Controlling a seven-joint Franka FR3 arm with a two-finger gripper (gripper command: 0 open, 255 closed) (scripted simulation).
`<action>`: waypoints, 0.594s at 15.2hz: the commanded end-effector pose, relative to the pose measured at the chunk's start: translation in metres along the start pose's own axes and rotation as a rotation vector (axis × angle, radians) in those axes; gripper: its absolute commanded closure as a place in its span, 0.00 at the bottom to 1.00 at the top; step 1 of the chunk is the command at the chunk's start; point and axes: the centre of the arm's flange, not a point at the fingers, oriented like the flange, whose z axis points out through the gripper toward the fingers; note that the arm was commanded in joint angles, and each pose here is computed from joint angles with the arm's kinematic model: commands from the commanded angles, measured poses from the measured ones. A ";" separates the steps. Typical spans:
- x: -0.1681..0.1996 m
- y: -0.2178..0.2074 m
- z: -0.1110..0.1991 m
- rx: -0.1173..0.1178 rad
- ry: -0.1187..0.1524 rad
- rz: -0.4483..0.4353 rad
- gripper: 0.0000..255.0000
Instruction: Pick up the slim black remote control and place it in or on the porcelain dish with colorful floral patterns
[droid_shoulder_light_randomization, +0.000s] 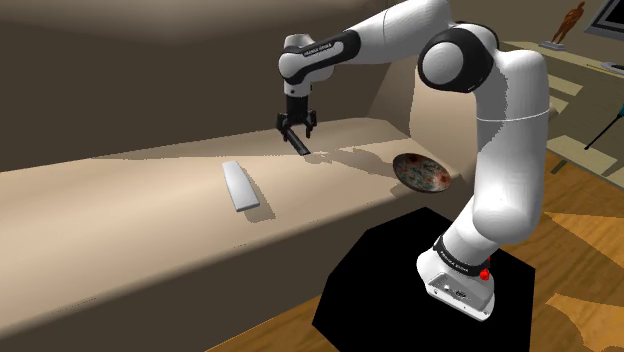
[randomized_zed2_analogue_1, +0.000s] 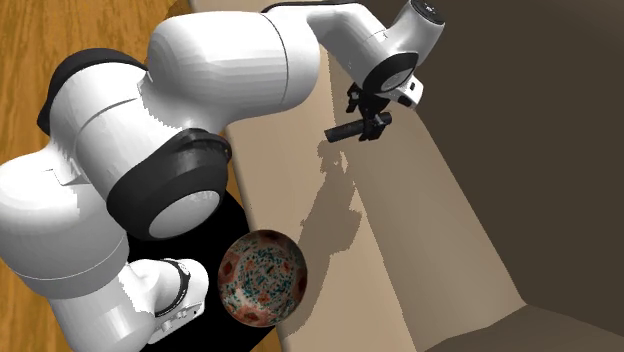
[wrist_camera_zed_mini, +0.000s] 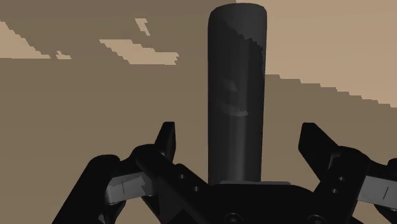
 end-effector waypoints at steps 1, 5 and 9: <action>0.000 -0.001 0.009 0.000 0.001 0.000 0.00; 0.000 -0.001 0.009 0.000 0.001 0.000 0.00; 0.000 -0.001 0.008 0.000 0.000 0.000 1.00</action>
